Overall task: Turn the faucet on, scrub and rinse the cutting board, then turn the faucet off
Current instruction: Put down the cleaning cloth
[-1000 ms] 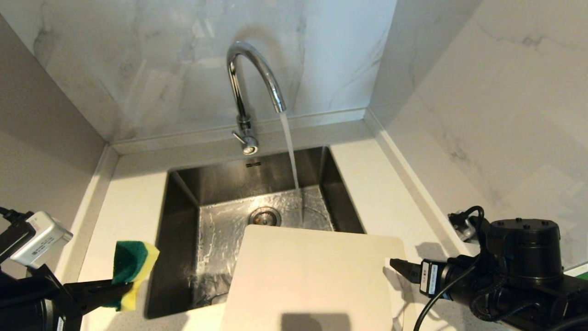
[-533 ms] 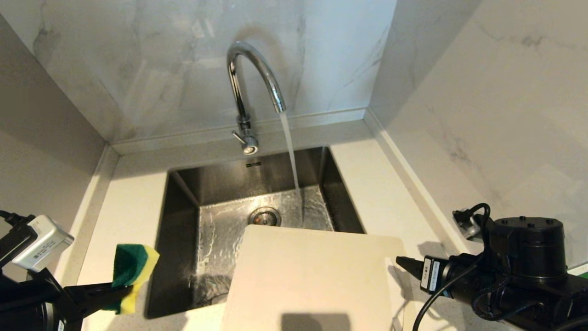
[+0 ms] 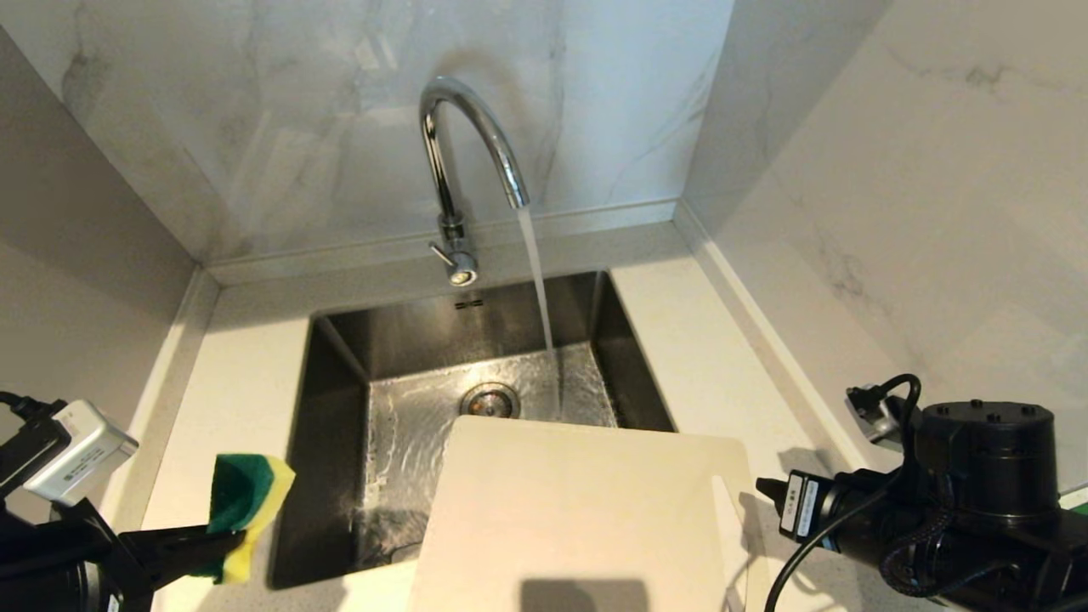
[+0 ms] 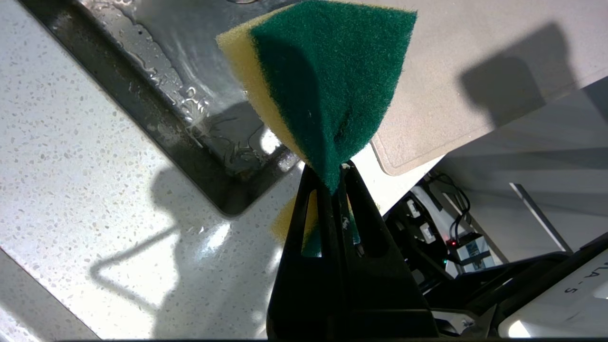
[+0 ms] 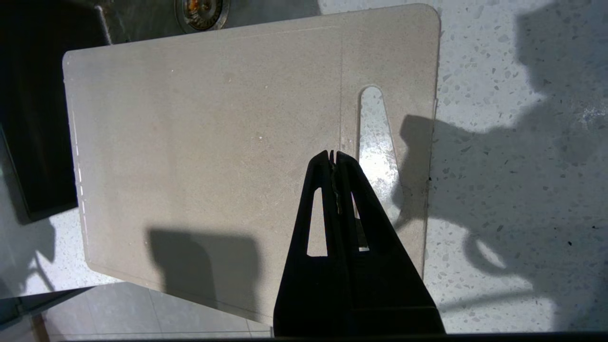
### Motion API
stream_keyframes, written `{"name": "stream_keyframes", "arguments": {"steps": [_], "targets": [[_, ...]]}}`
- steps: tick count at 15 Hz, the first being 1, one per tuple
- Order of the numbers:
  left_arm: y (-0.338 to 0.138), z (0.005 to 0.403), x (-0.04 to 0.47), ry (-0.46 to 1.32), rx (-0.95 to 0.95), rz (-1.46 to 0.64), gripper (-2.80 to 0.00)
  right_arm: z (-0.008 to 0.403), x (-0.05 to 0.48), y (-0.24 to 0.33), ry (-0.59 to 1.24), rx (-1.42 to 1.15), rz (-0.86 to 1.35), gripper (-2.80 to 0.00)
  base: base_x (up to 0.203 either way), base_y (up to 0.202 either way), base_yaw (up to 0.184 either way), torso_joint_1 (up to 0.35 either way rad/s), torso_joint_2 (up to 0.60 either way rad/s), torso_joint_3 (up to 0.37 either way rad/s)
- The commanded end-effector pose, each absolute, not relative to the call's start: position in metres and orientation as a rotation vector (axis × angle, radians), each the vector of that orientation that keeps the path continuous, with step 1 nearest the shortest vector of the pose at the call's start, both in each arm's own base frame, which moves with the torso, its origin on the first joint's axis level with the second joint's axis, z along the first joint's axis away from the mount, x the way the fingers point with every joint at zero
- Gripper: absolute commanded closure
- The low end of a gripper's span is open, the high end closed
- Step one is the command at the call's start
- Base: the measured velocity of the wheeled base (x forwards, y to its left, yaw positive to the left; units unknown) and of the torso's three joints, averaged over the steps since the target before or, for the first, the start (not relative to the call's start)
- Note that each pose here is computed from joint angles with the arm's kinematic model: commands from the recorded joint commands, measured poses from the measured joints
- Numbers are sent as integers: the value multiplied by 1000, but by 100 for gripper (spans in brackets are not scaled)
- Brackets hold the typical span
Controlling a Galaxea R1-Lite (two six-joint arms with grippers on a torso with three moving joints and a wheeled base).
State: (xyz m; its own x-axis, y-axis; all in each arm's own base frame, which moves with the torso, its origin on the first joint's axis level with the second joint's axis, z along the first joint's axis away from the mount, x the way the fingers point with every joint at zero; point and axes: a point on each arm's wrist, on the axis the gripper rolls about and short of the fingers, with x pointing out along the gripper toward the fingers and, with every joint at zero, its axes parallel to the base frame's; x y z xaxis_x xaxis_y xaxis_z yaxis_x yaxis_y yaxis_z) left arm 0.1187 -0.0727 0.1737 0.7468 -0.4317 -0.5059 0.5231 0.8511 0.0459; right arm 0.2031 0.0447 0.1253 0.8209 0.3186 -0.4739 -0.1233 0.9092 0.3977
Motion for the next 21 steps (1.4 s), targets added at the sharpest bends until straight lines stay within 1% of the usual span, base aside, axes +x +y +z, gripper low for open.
{"name": "stream_keyframes", "arguments": {"steps": [1,4,6,9,12,14,17,18,21], "targets": [[-73,173,119,505,190,-525,0,129,201,44,542,366,246,0,0,0,0,0,0,0],[-73,173,118,507,189,-525,0,144,187,42,503,403,243,0,0,0,0,0,0,0],[-72,171,118,511,191,-528,0,164,163,38,477,450,236,0,0,0,0,0,0,0],[-72,170,117,514,191,-527,0,211,104,26,455,561,230,0,0,0,0,0,0,0],[-72,170,117,517,194,-528,0,246,24,9,458,653,244,0,0,0,0,0,0,0],[-72,168,117,523,194,-527,0,249,-33,-4,455,686,263,0,0,0,0,0,0,0],[-72,167,116,529,196,-527,0,237,-107,-19,461,714,313,0,0,0,0,0,0,0],[-71,167,116,528,197,-526,0,234,-123,-22,461,722,322,0,0,0,0,0,0,0],[-70,167,115,521,194,-526,0,246,-154,-29,421,758,338,0,0,0,0,0,0,0]]}}
